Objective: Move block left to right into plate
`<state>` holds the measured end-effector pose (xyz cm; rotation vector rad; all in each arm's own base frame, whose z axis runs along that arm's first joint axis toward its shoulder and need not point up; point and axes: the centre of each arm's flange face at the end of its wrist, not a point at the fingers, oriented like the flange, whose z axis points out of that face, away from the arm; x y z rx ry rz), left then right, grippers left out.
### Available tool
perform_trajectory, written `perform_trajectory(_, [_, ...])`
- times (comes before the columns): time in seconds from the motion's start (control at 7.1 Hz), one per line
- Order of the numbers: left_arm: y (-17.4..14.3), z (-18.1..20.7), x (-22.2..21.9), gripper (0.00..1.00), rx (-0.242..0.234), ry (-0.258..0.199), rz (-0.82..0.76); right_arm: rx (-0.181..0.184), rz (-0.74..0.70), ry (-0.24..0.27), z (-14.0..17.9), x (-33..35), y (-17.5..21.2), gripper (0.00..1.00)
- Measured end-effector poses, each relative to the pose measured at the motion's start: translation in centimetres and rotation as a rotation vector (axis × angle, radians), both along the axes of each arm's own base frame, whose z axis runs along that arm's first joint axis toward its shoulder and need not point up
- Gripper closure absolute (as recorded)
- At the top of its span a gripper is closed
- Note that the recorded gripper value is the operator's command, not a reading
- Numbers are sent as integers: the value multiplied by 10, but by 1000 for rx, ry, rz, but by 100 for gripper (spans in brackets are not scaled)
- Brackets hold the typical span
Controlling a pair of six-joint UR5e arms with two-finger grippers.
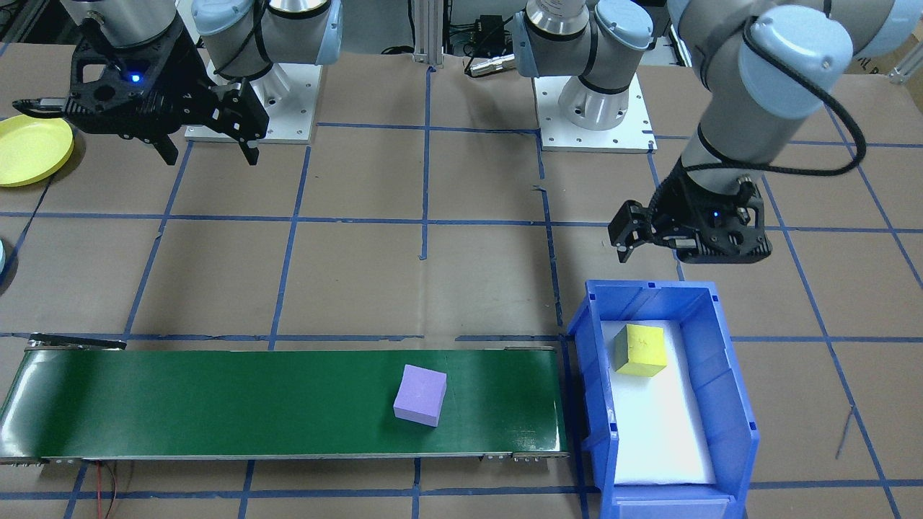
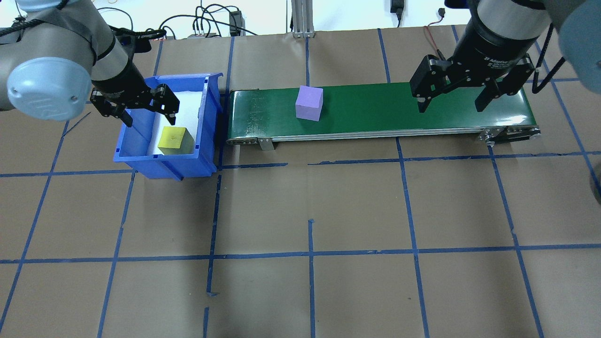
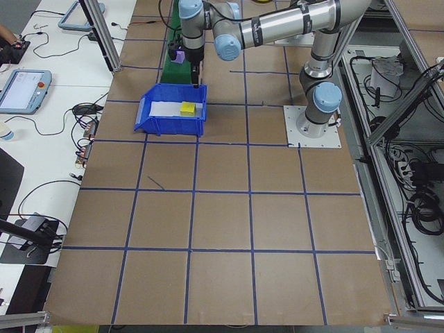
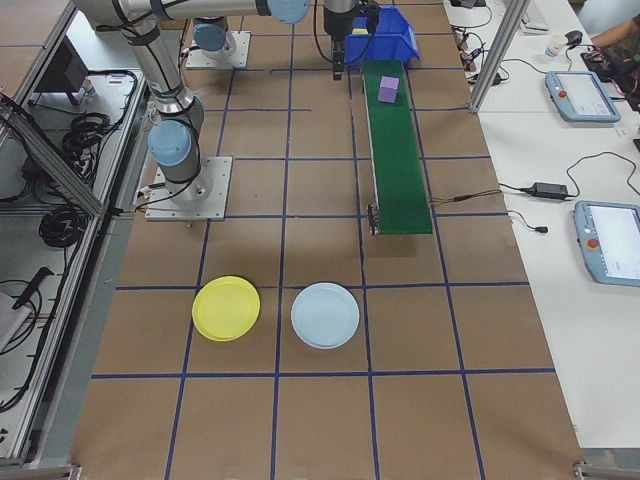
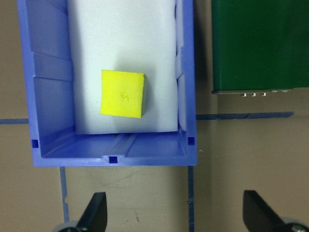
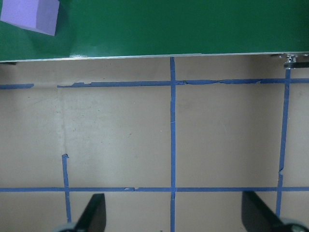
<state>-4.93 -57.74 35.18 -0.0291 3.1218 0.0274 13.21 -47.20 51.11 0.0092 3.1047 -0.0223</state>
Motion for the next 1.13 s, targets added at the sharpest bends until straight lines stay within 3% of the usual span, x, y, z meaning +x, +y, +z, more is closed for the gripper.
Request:
perform_trajectory(0.28, [-36,-79,9,5,43,10,-27,1,1,0,0,0,0,0])
perform_trajectory(0.56, [-46,-126,10,29,80,19,-40,0,1,0,0,0,0,0])
perform_trajectory(0.85, [-49,-127,11,34,87,19,-41,0,1,0,0,0,0,0])
perform_trajectory(0.99, [-54,-108,12,35,92,15,-37,1,1,0,0,0,0,0])
perform_trajectory(1.13, [-70,-65,14,35,104,13,-30,1,1,0,0,0,0,0])
